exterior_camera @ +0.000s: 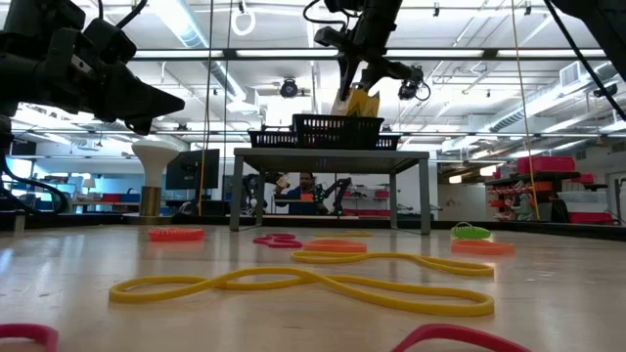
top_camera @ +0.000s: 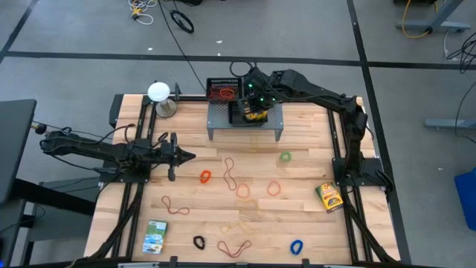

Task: Pick & Place Office Desk Supplies
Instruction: Put the box crayons into the bottom black basket on the shelf

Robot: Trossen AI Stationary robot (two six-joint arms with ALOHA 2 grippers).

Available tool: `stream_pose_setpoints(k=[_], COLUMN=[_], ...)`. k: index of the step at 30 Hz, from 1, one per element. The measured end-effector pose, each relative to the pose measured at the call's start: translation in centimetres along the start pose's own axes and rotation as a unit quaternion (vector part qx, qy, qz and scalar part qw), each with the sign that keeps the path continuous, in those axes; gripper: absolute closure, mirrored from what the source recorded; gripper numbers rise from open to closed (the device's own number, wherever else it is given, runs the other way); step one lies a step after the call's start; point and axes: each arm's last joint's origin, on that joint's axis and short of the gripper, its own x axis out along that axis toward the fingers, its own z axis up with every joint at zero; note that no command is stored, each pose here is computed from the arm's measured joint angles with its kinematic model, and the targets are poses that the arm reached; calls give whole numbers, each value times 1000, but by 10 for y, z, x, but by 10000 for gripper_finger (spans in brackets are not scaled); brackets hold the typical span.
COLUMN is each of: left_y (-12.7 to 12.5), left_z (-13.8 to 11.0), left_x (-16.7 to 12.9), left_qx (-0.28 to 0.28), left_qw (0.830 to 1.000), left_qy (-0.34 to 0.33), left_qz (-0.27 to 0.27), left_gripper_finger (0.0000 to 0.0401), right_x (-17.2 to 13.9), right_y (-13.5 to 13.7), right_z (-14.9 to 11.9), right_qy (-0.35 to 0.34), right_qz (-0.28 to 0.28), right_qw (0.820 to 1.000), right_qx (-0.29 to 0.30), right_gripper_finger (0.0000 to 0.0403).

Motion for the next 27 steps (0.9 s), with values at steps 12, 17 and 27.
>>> stream_pose_setpoints(k=[12,17,27], left_y=[0,0,-1], left_z=[0,0,-2], left_x=[0,0,0], left_qx=[-2,-2,-1], left_qw=[1000,1000,1000], left_qy=[0,0,12], left_qz=[-2,-2,-20], left_gripper_finger=[389,389,389], right_x=[1,2,3], right_y=[2,3,3], right_z=[2,3,4], right_qy=[-12,-15,-29], right_qz=[12,8,1], right_qw=[1000,1000,1000], right_qx=[0,-2,-7], right_gripper_finger=[282,256,243])
